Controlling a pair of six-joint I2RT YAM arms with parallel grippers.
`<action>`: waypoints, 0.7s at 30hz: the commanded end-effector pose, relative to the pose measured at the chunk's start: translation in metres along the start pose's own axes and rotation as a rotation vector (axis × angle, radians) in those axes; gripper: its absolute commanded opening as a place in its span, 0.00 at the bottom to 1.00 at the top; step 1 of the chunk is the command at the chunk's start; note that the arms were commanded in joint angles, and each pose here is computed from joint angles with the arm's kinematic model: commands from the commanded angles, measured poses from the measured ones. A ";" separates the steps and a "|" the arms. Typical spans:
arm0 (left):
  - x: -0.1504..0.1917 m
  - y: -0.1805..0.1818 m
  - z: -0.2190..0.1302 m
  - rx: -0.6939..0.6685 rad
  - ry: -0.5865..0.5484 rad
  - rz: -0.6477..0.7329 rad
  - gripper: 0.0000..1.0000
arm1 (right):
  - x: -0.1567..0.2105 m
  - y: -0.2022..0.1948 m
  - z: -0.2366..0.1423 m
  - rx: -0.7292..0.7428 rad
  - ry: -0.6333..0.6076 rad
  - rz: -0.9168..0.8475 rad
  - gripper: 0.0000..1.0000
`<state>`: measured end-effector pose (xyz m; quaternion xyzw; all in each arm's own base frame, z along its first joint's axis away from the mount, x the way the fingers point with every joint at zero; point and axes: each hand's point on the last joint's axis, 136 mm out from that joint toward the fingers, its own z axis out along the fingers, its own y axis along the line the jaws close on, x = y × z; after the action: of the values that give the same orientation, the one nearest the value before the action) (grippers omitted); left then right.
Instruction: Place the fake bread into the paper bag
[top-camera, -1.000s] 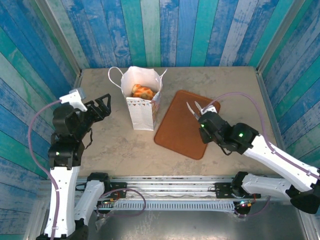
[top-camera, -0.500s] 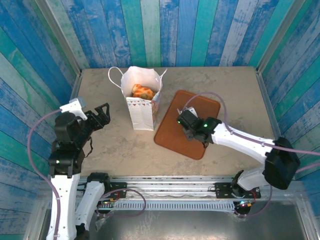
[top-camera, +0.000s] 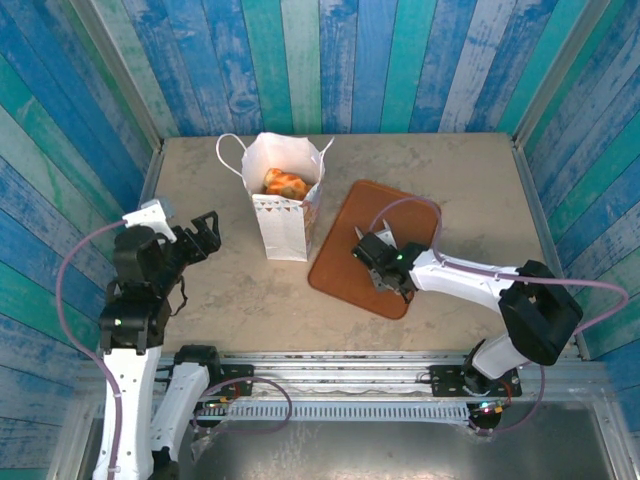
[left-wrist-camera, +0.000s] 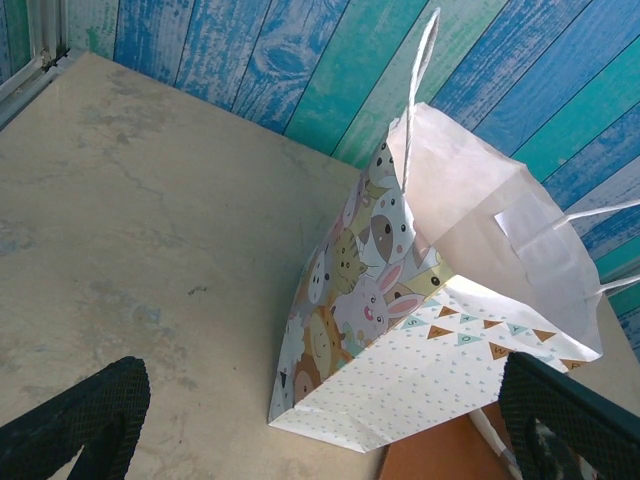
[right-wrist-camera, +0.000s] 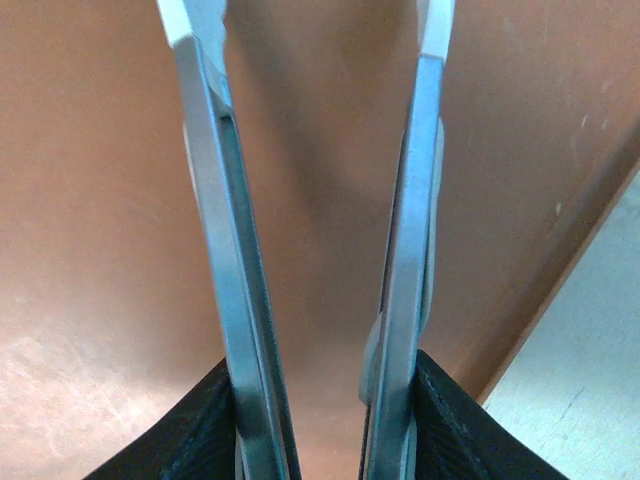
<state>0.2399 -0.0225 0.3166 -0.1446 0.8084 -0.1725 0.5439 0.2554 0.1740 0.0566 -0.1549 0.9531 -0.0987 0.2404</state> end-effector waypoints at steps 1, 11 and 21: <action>-0.008 0.003 0.004 -0.017 -0.033 0.015 0.94 | 0.015 -0.002 0.001 -0.025 0.025 0.058 0.42; -0.015 0.003 0.010 -0.022 -0.058 0.014 0.94 | 0.050 -0.006 -0.001 -0.076 0.077 0.115 0.46; -0.018 -0.001 0.026 0.002 -0.056 -0.011 0.94 | 0.056 -0.005 -0.006 -0.109 0.083 0.134 0.60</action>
<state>0.2651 -0.0190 0.3198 -0.1507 0.8005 -0.1665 0.5556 0.2078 0.1507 0.0333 -0.1118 0.9731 -0.0465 0.1959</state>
